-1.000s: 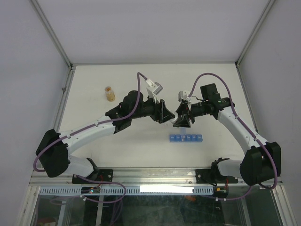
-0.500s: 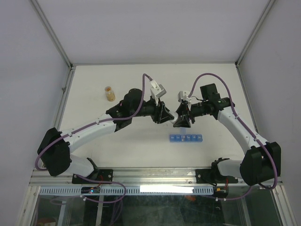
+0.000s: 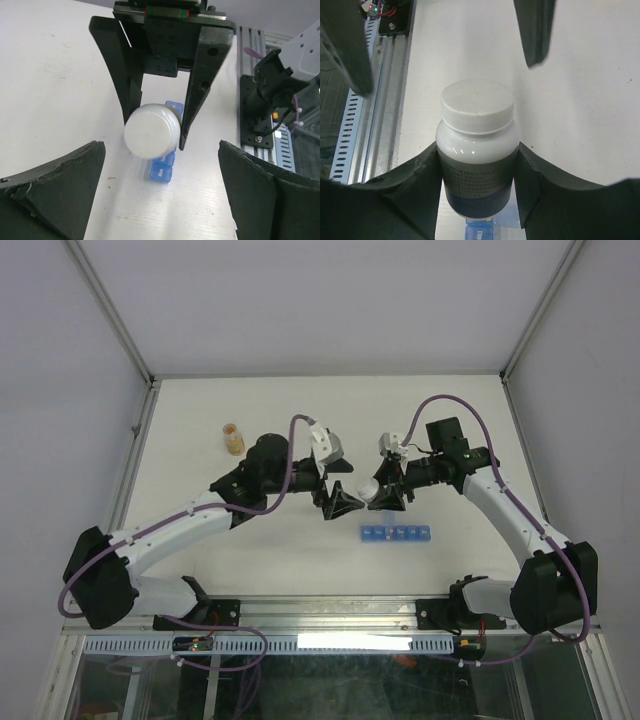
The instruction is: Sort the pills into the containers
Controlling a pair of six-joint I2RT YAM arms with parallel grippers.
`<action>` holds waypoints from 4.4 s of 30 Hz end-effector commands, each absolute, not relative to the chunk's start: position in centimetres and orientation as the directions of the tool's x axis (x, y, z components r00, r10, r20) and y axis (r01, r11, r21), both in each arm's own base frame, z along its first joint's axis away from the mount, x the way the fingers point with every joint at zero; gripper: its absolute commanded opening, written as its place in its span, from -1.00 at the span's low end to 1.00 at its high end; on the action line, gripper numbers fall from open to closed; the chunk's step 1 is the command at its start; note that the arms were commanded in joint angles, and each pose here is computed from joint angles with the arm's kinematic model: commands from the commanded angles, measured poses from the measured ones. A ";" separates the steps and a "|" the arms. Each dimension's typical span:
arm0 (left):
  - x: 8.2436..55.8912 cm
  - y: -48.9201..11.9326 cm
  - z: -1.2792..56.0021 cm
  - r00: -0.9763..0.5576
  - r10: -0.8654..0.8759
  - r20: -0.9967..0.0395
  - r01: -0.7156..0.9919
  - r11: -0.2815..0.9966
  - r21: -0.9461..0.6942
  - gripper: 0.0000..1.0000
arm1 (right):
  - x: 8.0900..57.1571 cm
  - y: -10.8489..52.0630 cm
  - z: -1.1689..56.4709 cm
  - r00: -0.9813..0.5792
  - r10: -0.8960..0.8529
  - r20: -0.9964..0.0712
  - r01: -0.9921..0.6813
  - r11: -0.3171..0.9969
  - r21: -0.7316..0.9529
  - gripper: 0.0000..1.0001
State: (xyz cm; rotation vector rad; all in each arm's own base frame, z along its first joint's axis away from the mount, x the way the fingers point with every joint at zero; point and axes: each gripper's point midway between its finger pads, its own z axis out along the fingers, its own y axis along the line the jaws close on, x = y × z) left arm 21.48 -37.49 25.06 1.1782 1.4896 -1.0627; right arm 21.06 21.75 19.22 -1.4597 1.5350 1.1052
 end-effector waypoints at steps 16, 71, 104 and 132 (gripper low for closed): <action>22.0 -35.4 30.4 -0.399 -0.210 -0.892 0.740 0.501 -0.449 0.73 | 21.6 22.2 22.1 0.003 -0.302 -0.953 -0.999 -0.037 0.008 -1.00; 30.8 -19.7 19.4 -0.509 -0.112 -0.853 0.270 0.921 -0.282 -1.00 | 21.7 21.3 24.4 0.022 -0.231 -0.973 -0.999 0.017 -0.027 0.99; 47.1 6.1 13.5 -0.387 -0.418 -0.822 -0.624 0.775 -0.100 -0.22 | 21.7 21.1 24.5 0.021 -0.211 -0.977 -0.999 0.033 -0.028 0.99; 29.3 -30.0 26.4 -0.548 -0.180 -0.817 0.685 0.464 -0.562 0.53 | 19.4 17.6 19.0 0.260 -0.321 -0.911 -0.965 -0.124 -0.231 0.98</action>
